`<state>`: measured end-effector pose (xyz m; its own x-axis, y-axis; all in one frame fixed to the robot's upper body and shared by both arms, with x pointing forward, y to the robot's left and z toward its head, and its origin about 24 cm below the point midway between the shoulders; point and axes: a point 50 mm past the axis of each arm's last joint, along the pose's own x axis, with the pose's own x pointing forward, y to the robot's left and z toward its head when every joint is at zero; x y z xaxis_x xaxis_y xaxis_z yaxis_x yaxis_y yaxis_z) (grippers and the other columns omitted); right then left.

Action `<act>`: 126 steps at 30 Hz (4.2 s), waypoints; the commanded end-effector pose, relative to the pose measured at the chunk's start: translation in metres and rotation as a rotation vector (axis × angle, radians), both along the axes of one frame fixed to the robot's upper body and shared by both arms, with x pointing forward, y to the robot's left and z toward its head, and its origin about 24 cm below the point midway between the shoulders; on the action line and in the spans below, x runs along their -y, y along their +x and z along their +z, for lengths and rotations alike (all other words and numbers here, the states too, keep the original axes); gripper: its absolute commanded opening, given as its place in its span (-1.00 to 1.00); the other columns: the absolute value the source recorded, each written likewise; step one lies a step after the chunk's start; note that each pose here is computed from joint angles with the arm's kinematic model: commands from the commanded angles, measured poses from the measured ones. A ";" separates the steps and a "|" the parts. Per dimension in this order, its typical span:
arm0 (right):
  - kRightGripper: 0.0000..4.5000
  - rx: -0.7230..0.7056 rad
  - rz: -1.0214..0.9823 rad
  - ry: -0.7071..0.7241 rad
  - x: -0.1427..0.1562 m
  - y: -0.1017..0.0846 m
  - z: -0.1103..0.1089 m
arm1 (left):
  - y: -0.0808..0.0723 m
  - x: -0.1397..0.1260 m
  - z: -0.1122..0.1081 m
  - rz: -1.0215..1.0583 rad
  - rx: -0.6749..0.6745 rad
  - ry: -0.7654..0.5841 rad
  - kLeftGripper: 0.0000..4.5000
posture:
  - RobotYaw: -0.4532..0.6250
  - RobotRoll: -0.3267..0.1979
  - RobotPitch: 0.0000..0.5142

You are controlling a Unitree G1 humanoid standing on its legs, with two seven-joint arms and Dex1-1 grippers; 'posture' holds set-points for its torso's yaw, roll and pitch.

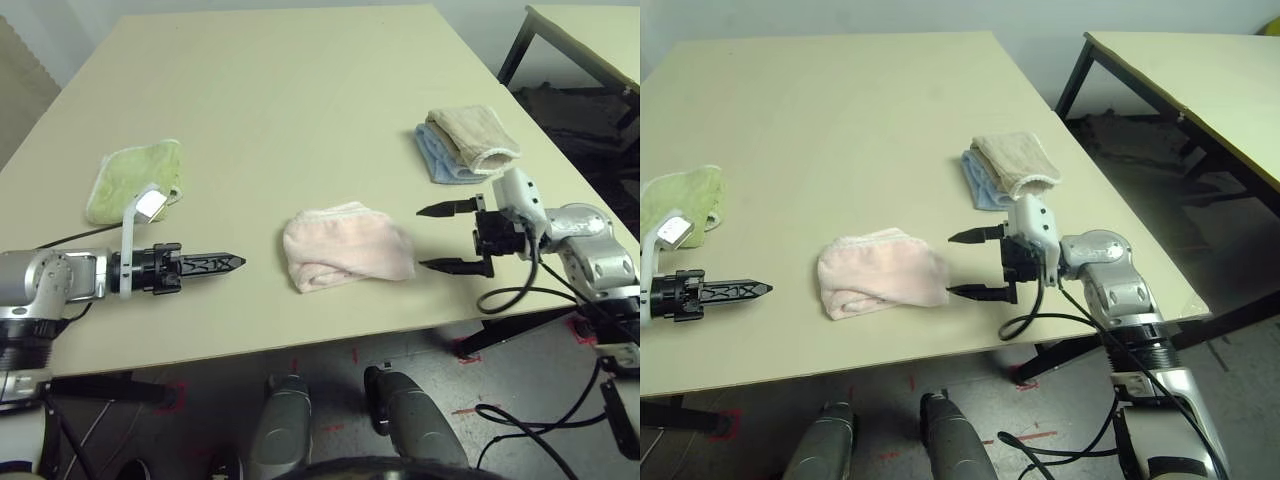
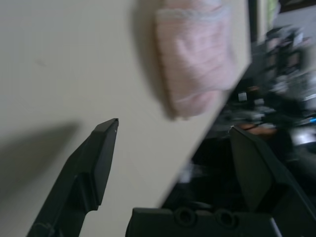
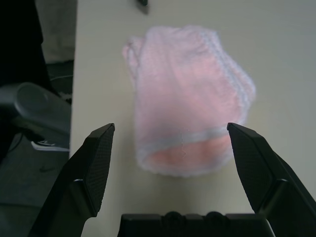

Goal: Fold the towel and set it aside.

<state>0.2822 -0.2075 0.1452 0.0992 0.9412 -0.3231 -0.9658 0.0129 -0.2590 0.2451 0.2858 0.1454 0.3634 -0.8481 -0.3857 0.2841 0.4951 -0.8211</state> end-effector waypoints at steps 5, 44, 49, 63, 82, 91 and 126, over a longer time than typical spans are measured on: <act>1.00 0.022 0.016 -0.011 -0.001 -0.012 0.002 | 0.008 0.018 -0.022 -0.009 -0.167 -0.083 0.98 | -0.21 0.25 -0.33; 1.00 -0.044 -0.108 0.119 0.001 -0.021 0.007 | 0.062 0.138 -0.080 0.020 -0.254 -0.112 -0.04 | -0.27 0.25 -0.39; 1.00 -0.040 -0.108 0.112 0.002 -0.020 0.006 | 0.061 0.136 -0.078 -0.007 -0.268 -0.113 -0.75 | -0.27 0.25 -0.39; 1.00 -0.055 -0.116 0.120 0.005 -0.021 -0.004 | 0.075 0.112 -0.013 -0.047 -0.116 -0.112 -0.99 | -0.22 0.25 -0.39; 1.00 -0.047 -0.100 0.140 -0.001 -0.019 -0.007 | 0.081 0.052 0.094 0.148 0.230 -0.213 -0.99 | -0.15 0.25 -0.42; 1.00 -0.051 -0.075 0.143 -0.003 -0.014 -0.005 | 0.074 0.016 0.105 0.516 0.427 -0.290 -0.99 | -0.05 0.25 -0.41; 1.00 -0.089 -0.050 0.145 -0.006 -0.017 -0.003 | 0.026 -0.062 0.012 1.474 0.503 -0.457 -0.99 | 0.08 0.25 -0.40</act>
